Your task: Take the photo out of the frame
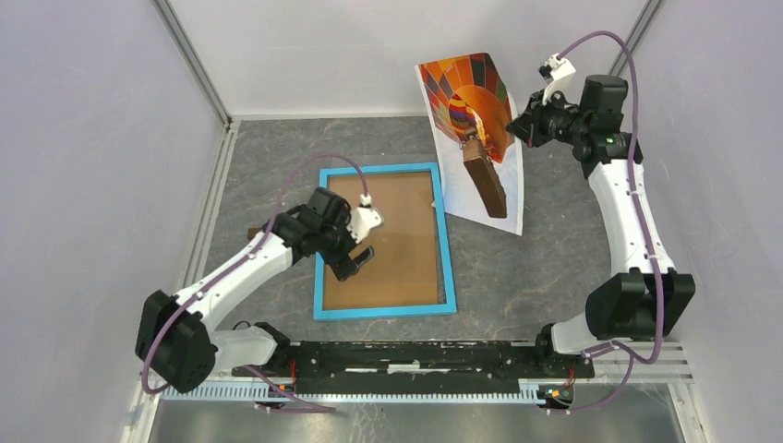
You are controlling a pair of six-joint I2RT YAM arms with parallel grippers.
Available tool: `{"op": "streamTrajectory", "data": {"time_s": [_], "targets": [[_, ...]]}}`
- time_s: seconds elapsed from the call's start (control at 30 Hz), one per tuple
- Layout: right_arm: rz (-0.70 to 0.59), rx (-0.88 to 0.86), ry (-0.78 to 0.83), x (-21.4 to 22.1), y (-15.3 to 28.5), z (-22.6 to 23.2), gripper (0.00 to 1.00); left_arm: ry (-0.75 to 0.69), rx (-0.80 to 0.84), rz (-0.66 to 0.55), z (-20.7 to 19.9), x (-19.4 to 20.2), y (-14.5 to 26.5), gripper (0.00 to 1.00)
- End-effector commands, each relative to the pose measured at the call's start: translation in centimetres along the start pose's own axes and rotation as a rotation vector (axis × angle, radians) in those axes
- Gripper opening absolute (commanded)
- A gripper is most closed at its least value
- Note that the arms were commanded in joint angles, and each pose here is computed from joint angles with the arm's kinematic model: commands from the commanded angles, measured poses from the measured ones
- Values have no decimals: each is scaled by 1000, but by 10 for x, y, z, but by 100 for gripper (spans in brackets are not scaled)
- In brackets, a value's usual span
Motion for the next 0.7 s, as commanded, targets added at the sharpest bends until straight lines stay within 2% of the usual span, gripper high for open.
{"op": "streamTrajectory", "data": {"time_s": [0.0, 0.43, 0.67], "targets": [[-107, -77, 51, -30, 27, 29, 0, 101, -51, -117, 19, -11, 32, 100], [-256, -340, 14, -63, 60, 81, 0, 434, -224, -250, 67, 9, 71, 100], [-194, -506, -118, -35, 42, 100, 0, 590, -312, -281, 96, 25, 82, 100]]}}
Point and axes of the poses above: each gripper's point midway between its finger pads, its own y axis back along the fingers, its own z axis along the line the jaws close on, x = y × z, the point moved 9 cm from there along y, back along the fingers, and after that the axes turned 10 degrees about -y, right-handed, at the moved point
